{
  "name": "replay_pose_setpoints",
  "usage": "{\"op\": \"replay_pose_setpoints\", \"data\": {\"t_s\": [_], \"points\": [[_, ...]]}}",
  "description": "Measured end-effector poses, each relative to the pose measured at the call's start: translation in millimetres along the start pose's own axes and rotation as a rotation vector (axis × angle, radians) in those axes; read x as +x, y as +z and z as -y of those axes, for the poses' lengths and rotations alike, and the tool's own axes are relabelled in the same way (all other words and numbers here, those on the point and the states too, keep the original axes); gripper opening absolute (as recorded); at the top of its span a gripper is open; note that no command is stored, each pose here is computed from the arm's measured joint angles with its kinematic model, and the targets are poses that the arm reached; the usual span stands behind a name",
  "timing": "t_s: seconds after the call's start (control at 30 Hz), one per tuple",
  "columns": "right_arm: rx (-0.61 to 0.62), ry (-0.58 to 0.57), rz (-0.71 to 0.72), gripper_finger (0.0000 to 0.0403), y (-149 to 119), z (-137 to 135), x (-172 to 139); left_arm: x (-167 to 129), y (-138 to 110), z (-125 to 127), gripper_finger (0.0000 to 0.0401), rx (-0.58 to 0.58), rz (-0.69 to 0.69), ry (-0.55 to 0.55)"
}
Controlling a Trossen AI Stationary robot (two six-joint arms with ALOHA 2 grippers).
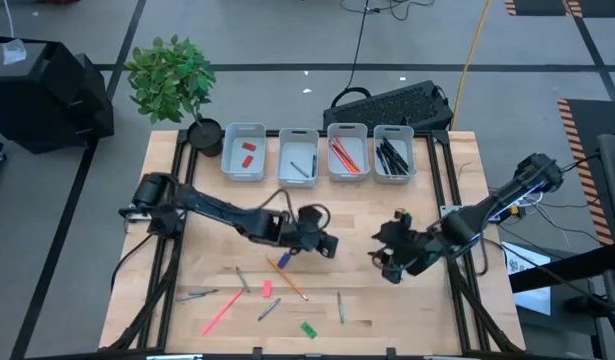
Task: Sort crayons/erasers/pens/pencils in bins
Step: Put the blue eraser into the top left gray bin
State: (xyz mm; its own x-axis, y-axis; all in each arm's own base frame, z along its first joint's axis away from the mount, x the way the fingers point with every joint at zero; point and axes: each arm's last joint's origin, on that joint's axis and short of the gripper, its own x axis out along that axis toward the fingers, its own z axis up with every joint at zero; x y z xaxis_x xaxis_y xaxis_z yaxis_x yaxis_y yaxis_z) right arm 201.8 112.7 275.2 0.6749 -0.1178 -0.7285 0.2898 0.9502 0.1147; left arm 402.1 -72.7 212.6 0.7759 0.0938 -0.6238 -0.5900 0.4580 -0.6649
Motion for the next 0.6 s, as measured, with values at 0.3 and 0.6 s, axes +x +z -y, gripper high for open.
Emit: {"op": "replay_pose_setpoints", "data": {"t_s": [0.3, 0.6], "points": [[0.064, 0.027, 0.139, 0.0247, -12.4, 17.2, -1.7, -89.2, 89.1, -1.7, 0.0018, 0.088, 0.032, 0.433], [0.179, 0.163, 0.275, 0.0249, -46.3, 19.1, 39.6, -164.7, 147.8, -50.3, 0.0018, -0.066, 0.104, 0.68]]}}
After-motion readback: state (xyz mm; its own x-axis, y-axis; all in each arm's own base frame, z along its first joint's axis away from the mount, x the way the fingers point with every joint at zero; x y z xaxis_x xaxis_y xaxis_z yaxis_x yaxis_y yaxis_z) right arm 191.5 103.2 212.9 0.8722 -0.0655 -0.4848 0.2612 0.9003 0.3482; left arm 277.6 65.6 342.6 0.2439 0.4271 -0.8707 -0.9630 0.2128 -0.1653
